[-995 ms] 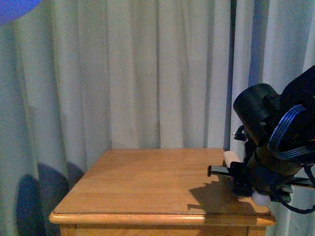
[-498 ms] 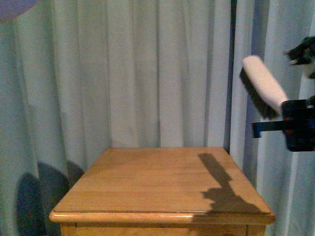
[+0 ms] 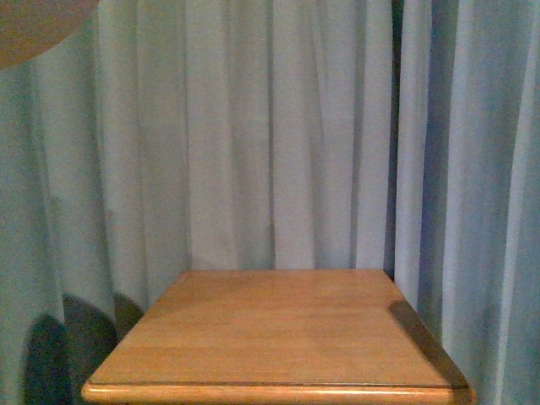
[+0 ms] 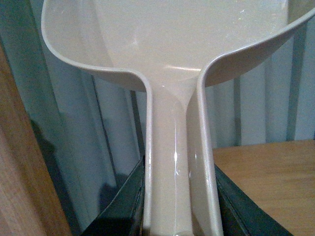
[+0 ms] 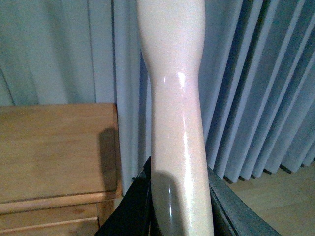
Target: Clean up trash
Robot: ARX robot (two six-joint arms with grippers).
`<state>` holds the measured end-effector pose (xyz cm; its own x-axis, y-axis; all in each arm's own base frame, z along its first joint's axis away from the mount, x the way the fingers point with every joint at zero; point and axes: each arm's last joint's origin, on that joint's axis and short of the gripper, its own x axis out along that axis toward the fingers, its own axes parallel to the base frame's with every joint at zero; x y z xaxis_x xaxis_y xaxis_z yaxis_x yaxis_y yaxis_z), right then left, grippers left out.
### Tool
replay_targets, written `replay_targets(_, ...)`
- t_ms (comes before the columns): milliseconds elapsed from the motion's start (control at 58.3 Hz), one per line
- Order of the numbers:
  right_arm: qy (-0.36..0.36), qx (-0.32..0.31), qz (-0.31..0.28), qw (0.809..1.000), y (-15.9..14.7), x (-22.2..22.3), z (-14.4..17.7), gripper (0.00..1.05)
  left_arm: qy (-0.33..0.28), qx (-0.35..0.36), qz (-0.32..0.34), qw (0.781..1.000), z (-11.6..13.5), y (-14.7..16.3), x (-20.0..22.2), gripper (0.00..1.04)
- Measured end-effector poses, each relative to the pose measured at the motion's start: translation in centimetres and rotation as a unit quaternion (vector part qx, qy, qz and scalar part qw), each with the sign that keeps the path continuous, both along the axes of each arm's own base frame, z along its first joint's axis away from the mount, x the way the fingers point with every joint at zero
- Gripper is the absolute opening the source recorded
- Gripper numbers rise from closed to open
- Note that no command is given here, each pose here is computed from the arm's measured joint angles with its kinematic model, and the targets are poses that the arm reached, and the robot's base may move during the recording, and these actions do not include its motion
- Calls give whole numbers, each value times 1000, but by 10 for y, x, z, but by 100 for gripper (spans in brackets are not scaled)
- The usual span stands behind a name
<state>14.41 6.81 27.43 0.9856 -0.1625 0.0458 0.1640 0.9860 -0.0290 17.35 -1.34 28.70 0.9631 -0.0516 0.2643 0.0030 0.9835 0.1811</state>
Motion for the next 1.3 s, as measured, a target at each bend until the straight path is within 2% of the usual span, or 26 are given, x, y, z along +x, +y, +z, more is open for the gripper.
replay_targets(583, -4, 6, -19, 1000, -4, -13, -2, 20, 1, 2, -7, 1000, 0, -1, 0, 28)
replay_targets(1304, -2, 4, -13, 1000, -3, -12, -3, 20, 5, -1, 0, 1000, -3, 0, 0, 28)
